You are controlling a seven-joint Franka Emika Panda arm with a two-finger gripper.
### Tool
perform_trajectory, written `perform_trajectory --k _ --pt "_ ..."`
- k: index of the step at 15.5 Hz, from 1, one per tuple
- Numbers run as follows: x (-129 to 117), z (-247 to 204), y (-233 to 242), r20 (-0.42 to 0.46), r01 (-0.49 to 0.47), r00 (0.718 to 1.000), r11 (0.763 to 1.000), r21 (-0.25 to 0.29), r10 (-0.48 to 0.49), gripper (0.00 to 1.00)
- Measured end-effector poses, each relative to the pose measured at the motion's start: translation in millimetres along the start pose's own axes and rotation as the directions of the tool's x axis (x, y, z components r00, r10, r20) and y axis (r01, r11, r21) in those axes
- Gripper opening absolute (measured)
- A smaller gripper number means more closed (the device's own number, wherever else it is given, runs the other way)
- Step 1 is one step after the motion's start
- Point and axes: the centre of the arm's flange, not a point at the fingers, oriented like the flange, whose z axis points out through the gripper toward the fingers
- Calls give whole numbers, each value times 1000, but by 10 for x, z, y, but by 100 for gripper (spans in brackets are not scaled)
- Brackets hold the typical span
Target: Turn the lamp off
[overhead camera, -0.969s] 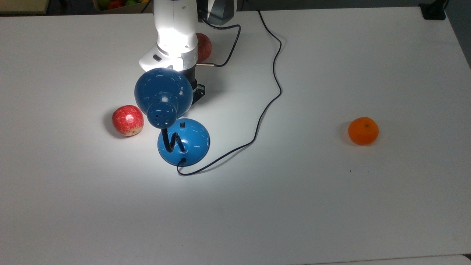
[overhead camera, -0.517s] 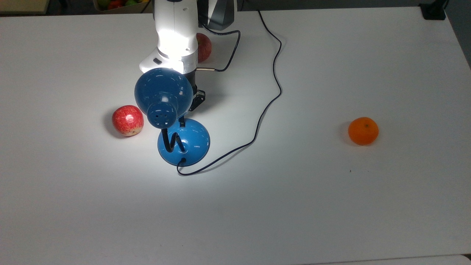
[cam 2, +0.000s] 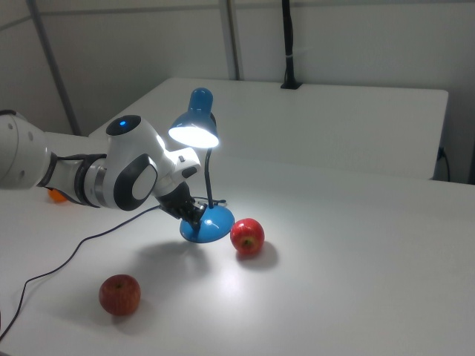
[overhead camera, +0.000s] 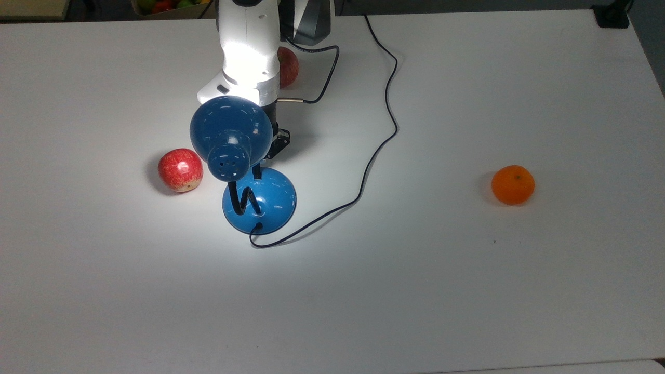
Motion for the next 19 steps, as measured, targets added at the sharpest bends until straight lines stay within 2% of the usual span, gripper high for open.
perform_trajectory --k 5,11,15,19 --pt "-25 36 -2 23 0 1000 1000 0 0 1" --pt "-129 13 9 177 -1 984 1000 1 1 1" --pt "-102 -475 -19 259 3 966 1000 4 -4 1" --pt "21 -1289 8 324 -1 946 1000 2 0 1"
